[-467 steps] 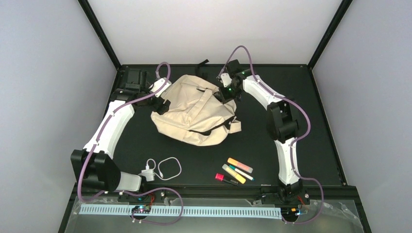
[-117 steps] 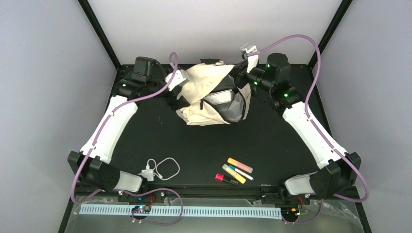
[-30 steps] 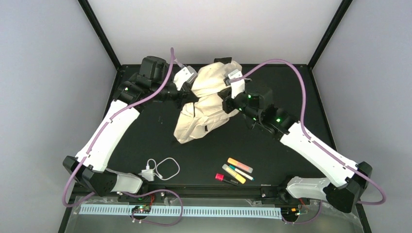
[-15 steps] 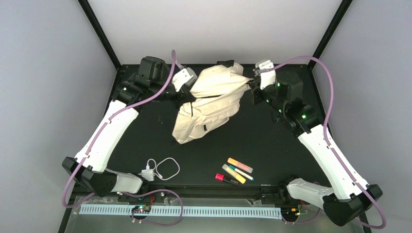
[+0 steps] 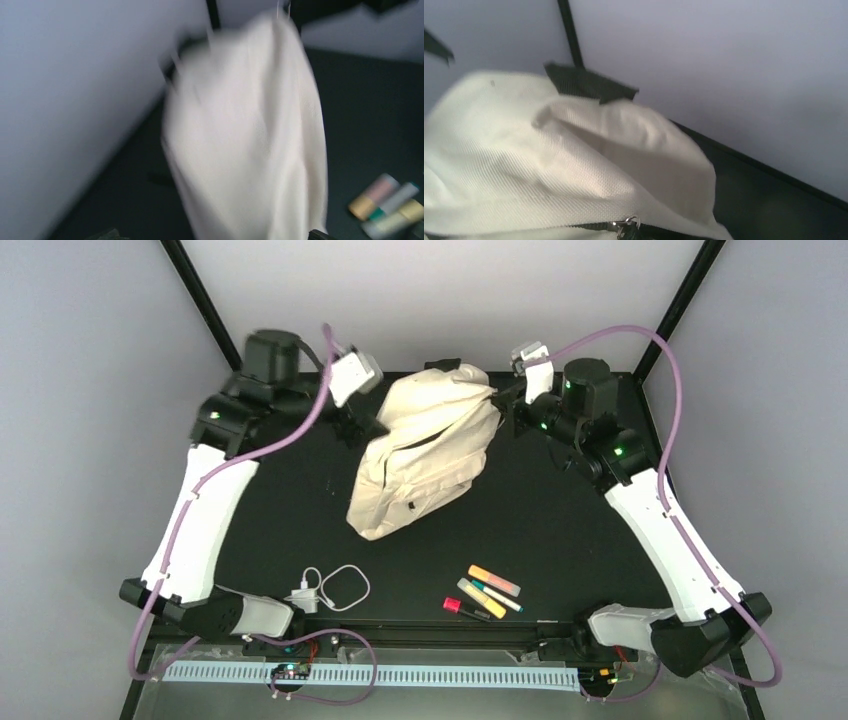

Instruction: Pack the student bag

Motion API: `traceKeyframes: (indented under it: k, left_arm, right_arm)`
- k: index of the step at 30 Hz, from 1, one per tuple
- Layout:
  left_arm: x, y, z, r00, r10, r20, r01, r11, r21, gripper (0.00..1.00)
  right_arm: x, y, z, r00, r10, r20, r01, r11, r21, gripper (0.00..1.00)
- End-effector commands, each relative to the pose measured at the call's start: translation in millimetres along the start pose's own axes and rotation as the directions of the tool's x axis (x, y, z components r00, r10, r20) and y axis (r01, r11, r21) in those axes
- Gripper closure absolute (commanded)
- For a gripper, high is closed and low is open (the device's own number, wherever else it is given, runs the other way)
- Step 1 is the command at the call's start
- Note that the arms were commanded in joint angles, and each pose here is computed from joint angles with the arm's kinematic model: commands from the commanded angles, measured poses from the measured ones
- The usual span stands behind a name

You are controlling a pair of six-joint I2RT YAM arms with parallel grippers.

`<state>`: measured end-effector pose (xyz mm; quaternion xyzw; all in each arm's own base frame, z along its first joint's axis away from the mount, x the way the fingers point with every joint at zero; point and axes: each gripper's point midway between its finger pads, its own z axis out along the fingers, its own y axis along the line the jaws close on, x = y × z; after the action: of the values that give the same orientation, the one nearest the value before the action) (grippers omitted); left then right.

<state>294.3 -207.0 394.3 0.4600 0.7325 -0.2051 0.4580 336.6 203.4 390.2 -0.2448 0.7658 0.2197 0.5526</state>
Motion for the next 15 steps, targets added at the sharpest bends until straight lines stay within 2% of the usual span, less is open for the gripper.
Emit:
traceKeyframes:
  k: [1, 3, 5, 7, 9, 11, 15]
  left_arm:
    - [-88.5, 1.6, -62.0, 0.952, 0.238, 0.195, -0.212, 0.966, -0.145, 0.03]
    - [-104.5, -12.4, -56.1, 0.937, 0.268, 0.225, -0.248, 0.962, -0.115, 0.13]
    - [-105.6, -28.5, -36.1, 0.933, 0.289, 0.214, -0.283, 0.957, -0.061, 0.18]
    - [-102.8, -40.9, -12.9, 0.931, 0.317, 0.181, -0.316, 0.948, -0.031, 0.17]
    - [-102.9, -43.5, 6.4, 0.929, 0.34, 0.146, -0.336, 0.941, -0.051, 0.09]
    - [-103.1, -32.3, 23.1, 0.929, 0.352, 0.113, -0.341, 0.934, -0.108, 0.04]
    - [-91.5, 2.8, 53.4, 0.928, 0.372, 0.009, -0.359, 0.902, -0.24, 0.06]
  right_arm:
    - [-59.9, 33.4, -0.9, 0.989, 0.029, 0.145, -0.007, 0.989, -0.149, 0.99]
    - [-71.7, 43.0, 7.0, 0.987, 0.038, 0.159, -0.007, 0.982, -0.19, 0.99]
    - [-76.0, 50.9, 16.9, 0.987, 0.041, 0.155, -0.006, 0.976, -0.218, 0.99]
    - [-78.4, 55.1, 24.0, 0.987, 0.052, 0.15, -0.015, 0.972, -0.234, 0.99]
    - [-81.8, 60.9, 26.6, 0.986, 0.068, 0.15, -0.027, 0.965, -0.259, 0.99]
    - [-84.2, 68.9, 26.8, 0.985, 0.07, 0.156, -0.024, 0.959, -0.281, 0.99]
    - [-83.2, 78.0, 27.2, 0.987, 0.065, 0.148, -0.017, 0.953, -0.304, 0.99]
